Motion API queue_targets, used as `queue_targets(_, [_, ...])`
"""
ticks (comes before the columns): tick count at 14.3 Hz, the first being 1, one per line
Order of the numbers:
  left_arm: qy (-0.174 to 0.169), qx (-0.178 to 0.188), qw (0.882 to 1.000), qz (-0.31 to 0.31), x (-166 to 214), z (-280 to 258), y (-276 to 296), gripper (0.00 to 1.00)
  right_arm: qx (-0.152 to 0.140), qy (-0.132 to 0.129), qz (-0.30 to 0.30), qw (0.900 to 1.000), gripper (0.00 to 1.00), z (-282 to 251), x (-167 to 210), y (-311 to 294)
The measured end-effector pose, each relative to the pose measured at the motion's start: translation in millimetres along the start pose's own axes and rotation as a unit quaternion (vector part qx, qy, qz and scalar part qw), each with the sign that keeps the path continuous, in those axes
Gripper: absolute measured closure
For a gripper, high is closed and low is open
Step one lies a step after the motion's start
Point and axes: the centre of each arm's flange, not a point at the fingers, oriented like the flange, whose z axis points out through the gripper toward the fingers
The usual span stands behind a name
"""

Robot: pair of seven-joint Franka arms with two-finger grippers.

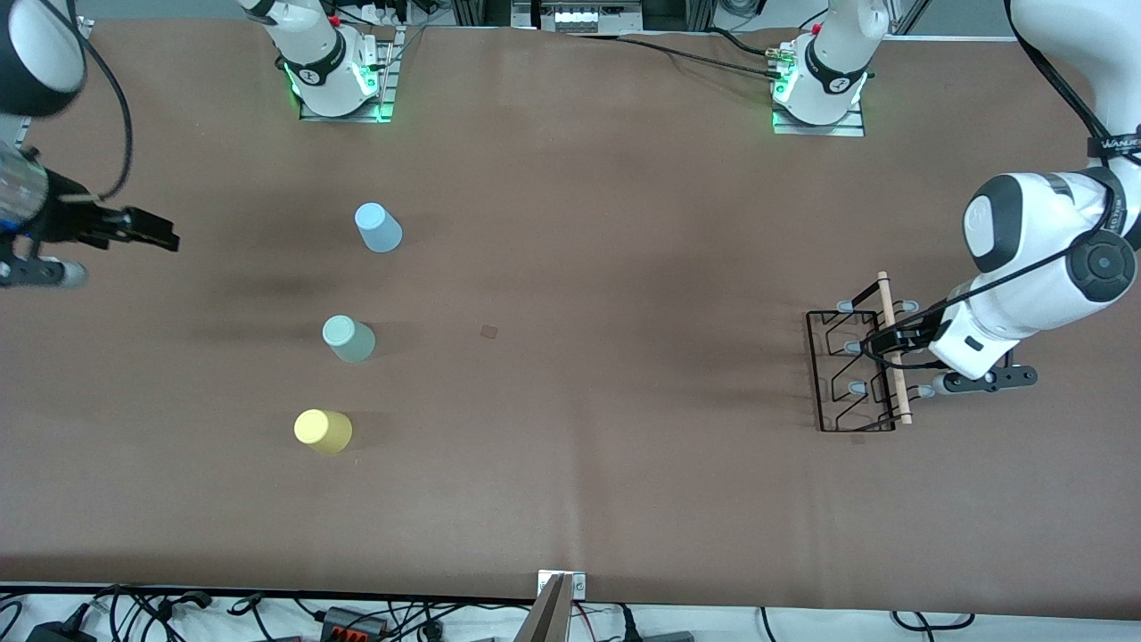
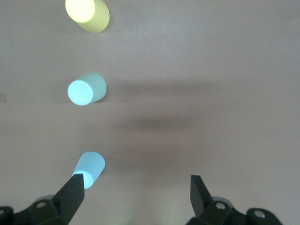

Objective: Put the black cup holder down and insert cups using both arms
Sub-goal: 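Grasp the teal cup with the right gripper while the left gripper grips the holder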

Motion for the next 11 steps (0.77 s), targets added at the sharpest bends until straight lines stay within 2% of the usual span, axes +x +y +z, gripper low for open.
queue_targets(1, [-0.001,0.0,1.0,0.002,-0.7,0.7,2.7,0.04,-0.001,-0.007,-0.004,1.0,0.0,20.3,13.2,-8.5])
queue_targets(3, [-0.001,0.0,1.0,0.003,-1.2,1.2,5.2,0.23,-0.005,-0.005,-0.022,1.0,0.0,58.1,38.3,-42.8])
queue_targets(5, [-0.001,0.0,1.0,0.003,-1.3,1.5,4.6,0.25,-0.009,-0.004,-0.017,1.0,0.0,97.5,52.7,-81.6])
queue_targets(6, [-0.001,0.0,1.0,0.003,-1.3,1.6,4.4,0.31,-0.011,-0.005,-0.014,1.0,0.0,118.3,55.9,-97.0])
queue_targets(7, [-0.001,0.0,1.0,0.003,-1.4,1.7,4.4,0.31,-0.012,-0.006,-0.013,1.0,0.0,138.6,57.0,-110.3])
queue_targets(9, [-0.002,0.001,1.0,0.003,-1.6,2.3,4.2,0.47,-0.013,0.001,0.003,1.0,0.0,176.0,53.4,-129.6])
queue_targets(10, [-0.003,0.001,1.0,0.003,-1.7,2.9,4.1,0.47,-0.013,0.004,0.014,1.0,0.0,189.7,50.8,-133.6])
queue_targets(11, [-0.003,0.001,1.0,0.003,-1.7,3.6,4.0,0.51,-0.013,0.005,0.02,1.0,0.0,200.0,48.5,-135.3])
